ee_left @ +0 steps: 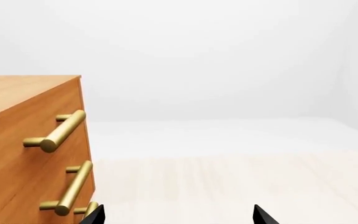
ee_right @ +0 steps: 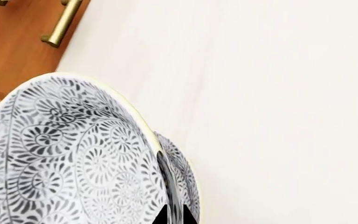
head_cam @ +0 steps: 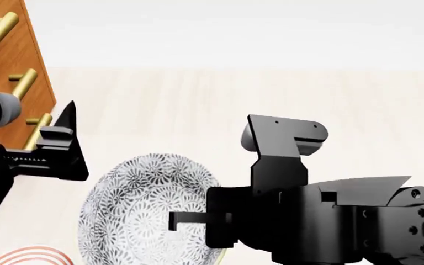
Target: Stack the bowl at the front on the bowl in the middle.
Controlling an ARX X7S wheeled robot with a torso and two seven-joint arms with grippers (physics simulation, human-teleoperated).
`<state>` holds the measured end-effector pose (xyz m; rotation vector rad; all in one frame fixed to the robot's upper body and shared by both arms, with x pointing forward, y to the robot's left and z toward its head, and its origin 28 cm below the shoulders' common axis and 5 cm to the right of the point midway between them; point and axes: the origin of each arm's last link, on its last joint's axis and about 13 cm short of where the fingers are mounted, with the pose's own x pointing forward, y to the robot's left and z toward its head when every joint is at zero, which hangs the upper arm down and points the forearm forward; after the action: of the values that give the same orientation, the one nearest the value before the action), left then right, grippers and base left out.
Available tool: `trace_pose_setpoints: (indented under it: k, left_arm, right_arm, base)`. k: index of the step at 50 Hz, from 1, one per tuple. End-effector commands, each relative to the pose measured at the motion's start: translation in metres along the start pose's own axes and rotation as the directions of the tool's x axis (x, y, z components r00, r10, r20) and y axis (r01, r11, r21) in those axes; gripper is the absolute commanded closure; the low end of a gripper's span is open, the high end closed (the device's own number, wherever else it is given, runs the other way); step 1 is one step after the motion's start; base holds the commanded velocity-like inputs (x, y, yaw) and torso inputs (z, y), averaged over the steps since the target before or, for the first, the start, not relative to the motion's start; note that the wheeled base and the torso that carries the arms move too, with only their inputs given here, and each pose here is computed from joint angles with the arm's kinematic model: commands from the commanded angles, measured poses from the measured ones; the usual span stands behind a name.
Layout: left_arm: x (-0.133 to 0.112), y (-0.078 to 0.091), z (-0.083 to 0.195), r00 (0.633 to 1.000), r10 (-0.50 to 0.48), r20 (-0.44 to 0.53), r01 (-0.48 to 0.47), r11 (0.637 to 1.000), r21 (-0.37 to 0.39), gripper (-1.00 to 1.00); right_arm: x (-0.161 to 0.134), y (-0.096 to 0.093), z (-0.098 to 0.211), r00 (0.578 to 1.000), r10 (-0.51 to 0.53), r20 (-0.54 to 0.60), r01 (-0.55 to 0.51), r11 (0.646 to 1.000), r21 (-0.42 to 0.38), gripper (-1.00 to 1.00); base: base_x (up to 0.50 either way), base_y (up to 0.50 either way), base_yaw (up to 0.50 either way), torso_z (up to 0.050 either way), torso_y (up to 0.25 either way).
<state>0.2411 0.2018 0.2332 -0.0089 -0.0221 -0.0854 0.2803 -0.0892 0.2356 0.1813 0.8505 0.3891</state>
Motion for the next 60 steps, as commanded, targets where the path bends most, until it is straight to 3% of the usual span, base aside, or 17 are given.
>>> trace_pose_setpoints:
  k: [1, 12, 28, 29, 44, 48, 50, 52, 56, 57, 60]
  left_arm:
    - [0.001, 0.001, -0.001, 1.0, -0.015, -0.004, 0.015, 1.0, -0.027, -1.0]
    - [0.002, 0.001, -0.003, 1.0, -0.017, -0.009, 0.017, 1.0, -0.025, -1.0]
    - [0.004, 0.001, -0.006, 1.0, -0.018, -0.019, 0.018, 1.0, -0.022, -1.0]
    - [0.004, 0.001, -0.006, 1.0, -0.018, -0.019, 0.017, 1.0, -0.022, -1.0]
    - [0.003, 0.001, -0.006, 1.0, -0.02, -0.022, 0.019, 1.0, -0.022, -1.0]
    - [0.003, 0.001, -0.006, 1.0, -0.019, -0.019, 0.019, 0.999, -0.026, -1.0]
    - [0.001, 0.001, -0.005, 1.0, -0.019, -0.01, 0.019, 0.999, -0.031, -1.0]
    - [-0.003, 0.001, -0.003, 1.0, -0.022, 0.003, 0.022, 0.999, -0.037, -1.0]
    - [-0.006, -0.001, -0.002, 0.999, -0.029, 0.018, 0.03, 0.998, -0.046, -1.0]
    - [-0.006, -0.002, -0.002, 0.999, -0.034, 0.017, 0.034, 0.998, -0.045, -1.0]
    - [-0.006, -0.003, -0.001, 0.999, -0.036, 0.018, 0.037, 0.998, -0.044, -1.0]
  right_arm:
    - [0.025, -0.004, 0.0, 0.998, 0.059, -0.017, -0.058, 0.997, 0.044, 1.0]
    - [0.052, -0.015, -0.01, 0.996, 0.049, -0.078, -0.043, 0.997, 0.071, 1.0]
    - [0.063, -0.018, -0.013, 0.994, 0.069, -0.08, -0.062, 0.995, 0.076, 1.0]
    - [0.062, -0.017, -0.015, 0.994, 0.073, -0.084, -0.068, 0.996, 0.063, -1.0]
    - [0.063, -0.017, -0.015, 0.993, 0.07, -0.098, -0.066, 0.997, 0.045, -1.0]
    - [0.048, -0.01, -0.009, 0.994, -0.034, 0.1, 0.037, 0.999, -0.028, -1.0]
    - [0.028, -0.002, -0.005, 0.968, 0.009, 0.25, 0.009, 0.997, -0.073, -1.0]
    - [0.004, 0.007, -0.004, 0.887, 0.056, 0.459, 0.016, 0.988, -0.151, -1.0]
    - [-0.012, 0.011, -0.008, 0.818, 0.19, 0.543, -0.091, 0.975, -0.204, -1.0]
    - [-0.014, 0.011, -0.008, 0.813, 0.239, 0.53, -0.144, 0.966, -0.214, -1.0]
    - [-0.019, 0.01, -0.004, 0.794, 0.267, 0.546, -0.174, 0.961, -0.216, -1.0]
  base:
    - [0.0, 0.0, 0.0, 0.0, 0.0]
    - [0.0, 0.0, 0.0, 0.0, 0.0]
    - [0.0, 0.0, 0.0, 0.0, 0.0]
    - [0.0, 0.0, 0.0, 0.0, 0.0]
    - [0.0, 0.0, 0.0, 0.0, 0.0]
    - [0.0, 0.0, 0.0, 0.0, 0.0]
    - [0.0, 0.0, 0.0, 0.0, 0.0]
    - [0.0, 0.0, 0.0, 0.0, 0.0]
    - [0.0, 0.0, 0.0, 0.0, 0.0]
    - [0.0, 0.0, 0.0, 0.0, 0.0]
    - [0.0, 0.0, 0.0, 0.0, 0.0]
